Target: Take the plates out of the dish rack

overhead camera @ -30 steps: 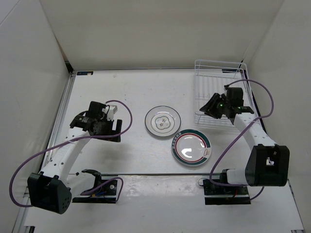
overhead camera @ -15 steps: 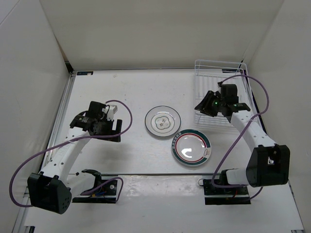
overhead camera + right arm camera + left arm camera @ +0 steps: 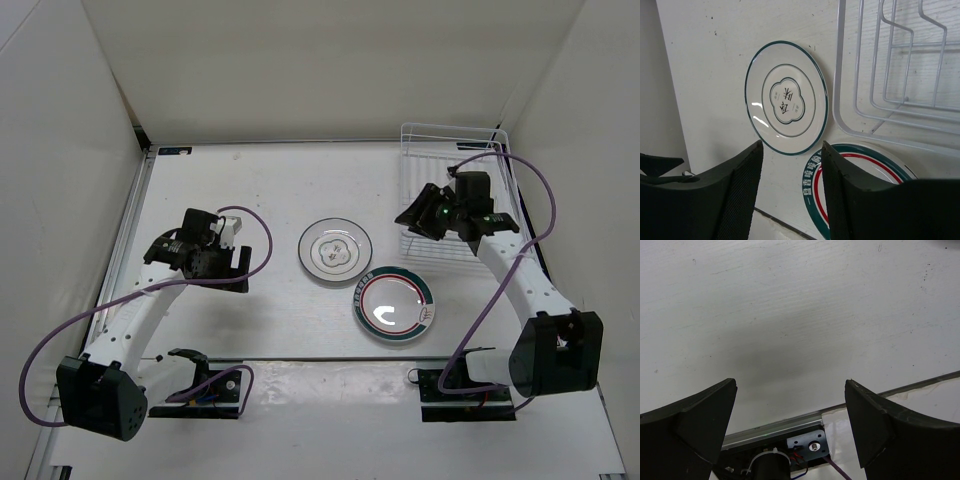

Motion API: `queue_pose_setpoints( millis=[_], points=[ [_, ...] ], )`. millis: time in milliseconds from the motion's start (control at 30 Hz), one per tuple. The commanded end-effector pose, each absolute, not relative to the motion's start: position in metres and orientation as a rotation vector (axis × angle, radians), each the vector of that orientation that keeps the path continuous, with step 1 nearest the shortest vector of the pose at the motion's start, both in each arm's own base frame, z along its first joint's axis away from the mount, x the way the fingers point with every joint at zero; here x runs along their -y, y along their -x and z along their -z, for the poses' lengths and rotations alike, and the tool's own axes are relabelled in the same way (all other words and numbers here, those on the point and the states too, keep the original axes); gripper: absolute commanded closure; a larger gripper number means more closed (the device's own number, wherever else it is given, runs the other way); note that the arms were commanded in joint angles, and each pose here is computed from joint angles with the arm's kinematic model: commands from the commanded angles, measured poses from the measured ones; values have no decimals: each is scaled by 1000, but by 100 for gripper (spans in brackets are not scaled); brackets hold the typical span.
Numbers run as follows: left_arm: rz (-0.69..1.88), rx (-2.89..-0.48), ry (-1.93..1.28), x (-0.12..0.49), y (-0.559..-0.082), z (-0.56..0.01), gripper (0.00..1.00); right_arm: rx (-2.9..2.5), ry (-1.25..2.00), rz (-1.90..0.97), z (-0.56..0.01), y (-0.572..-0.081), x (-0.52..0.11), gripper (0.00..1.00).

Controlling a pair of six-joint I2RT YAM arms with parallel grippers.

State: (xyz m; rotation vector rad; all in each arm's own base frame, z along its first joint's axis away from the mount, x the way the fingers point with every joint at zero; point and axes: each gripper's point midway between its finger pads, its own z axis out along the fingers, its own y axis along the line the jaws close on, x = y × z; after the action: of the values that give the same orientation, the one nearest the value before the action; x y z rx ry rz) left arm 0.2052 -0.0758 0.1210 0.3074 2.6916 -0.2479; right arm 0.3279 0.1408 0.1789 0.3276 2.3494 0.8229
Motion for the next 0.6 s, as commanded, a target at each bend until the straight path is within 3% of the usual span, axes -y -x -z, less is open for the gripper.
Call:
queue_pose_setpoints(
  millis=[0,33,67,400,567],
  points=[
    [278,-2647,-317,80,-211,-135,0,-2357,-321,-869,-182,-323,-147,46],
    [275,-2648,-318,80,-210,-135,0,-2357,-311,-869,-183,-321,-147,46],
    [278,-2642,-314,80,-211,-136,0,-2351,-293,-869,-186,-320,-148,15],
    [273,-2630,-311,79,-211,-138,0,-2258,-8,-978,-211,-295,-164,10],
    [266,-2624,-308,78,-210,-139,0,-2244,53,-873,-218,-277,-153,10]
  ],
)
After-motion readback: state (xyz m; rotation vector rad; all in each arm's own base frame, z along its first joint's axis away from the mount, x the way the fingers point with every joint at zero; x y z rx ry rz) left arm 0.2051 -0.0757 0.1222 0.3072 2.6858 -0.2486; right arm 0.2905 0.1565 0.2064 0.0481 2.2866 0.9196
